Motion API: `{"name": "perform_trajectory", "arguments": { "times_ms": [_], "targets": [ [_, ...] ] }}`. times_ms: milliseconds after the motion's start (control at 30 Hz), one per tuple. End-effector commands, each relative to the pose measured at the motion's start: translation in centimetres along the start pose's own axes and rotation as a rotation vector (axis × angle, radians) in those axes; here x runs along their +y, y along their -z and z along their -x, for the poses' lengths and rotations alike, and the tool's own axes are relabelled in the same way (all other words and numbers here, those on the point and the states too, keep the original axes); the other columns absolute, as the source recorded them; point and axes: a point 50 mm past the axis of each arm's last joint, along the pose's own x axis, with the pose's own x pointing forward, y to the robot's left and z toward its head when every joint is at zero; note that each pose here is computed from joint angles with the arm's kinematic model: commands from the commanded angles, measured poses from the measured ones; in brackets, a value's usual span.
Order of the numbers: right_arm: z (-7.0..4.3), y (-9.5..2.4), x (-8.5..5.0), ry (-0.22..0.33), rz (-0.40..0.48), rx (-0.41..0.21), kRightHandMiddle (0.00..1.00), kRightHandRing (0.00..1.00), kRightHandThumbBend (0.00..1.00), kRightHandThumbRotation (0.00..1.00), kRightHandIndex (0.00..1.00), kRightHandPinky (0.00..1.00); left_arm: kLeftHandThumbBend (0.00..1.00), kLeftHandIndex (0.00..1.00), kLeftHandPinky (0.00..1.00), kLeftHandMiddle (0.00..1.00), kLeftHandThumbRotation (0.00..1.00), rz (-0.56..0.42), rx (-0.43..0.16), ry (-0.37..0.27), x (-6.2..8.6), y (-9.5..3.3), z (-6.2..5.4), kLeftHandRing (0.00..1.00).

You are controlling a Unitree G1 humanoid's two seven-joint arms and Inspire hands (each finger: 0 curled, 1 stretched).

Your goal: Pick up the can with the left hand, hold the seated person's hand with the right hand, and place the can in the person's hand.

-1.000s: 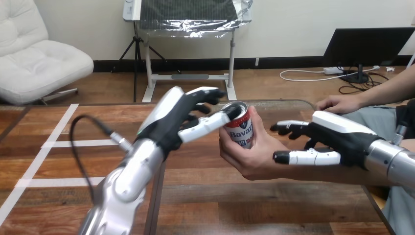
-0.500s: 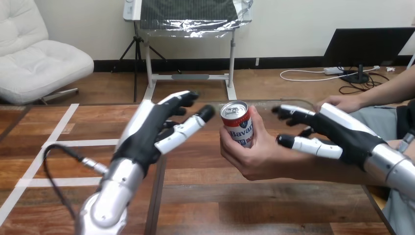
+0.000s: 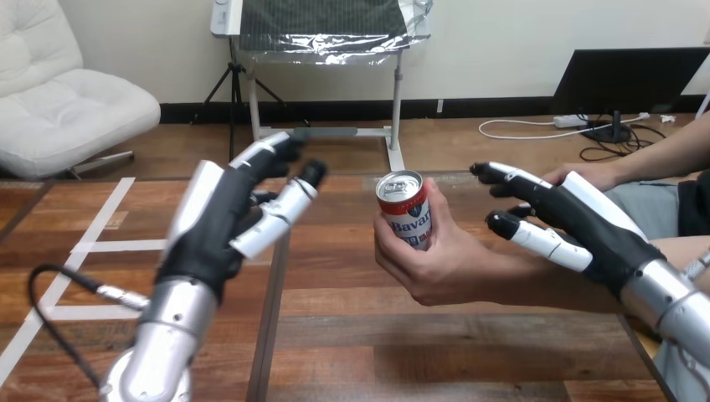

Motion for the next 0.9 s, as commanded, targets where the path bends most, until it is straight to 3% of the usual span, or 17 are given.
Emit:
{"name": "perform_trajectory", "arguments": {
  "times_ms": [0, 267, 667, 867],
  "targets": [
    [-0.3, -2.1, -0.5, 0.103, -0.05, -0.153, 0.91, 0.91, 0.96, 1.0, 0.91, 0.83, 0.42, 0.83, 0.66, 0.83, 0.83, 0.049, -0.085, -0.096, 1.6, -1.8, 0.7, 0.81],
    [0.3, -2.9, -0.3, 0.128, -0.093, -0.243, 0.91, 0.91, 0.95, 1.0, 0.92, 0.84, 0.36, 0.85, 0.71, 0.85, 0.92, 0.062, -0.102, -0.129, 2.6, -2.0, 2.1, 0.85],
    [1.8, -4.3, 0.0, 0.152, -0.151, -0.337, 0.91, 0.9, 0.95, 1.0, 0.9, 0.83, 0.1, 0.86, 0.85, 0.85, 0.99, 0.102, -0.136, -0.159, 3.6, -2.7, 3.9, 0.87],
    [2.5, -4.7, 0.3, 0.154, -0.19, -0.369, 0.9, 0.9, 0.94, 1.0, 0.9, 0.84, 0.14, 0.85, 0.87, 0.84, 1.0, 0.103, -0.15, -0.166, 3.7, -3.0, 4.8, 0.84]
  ]
}}
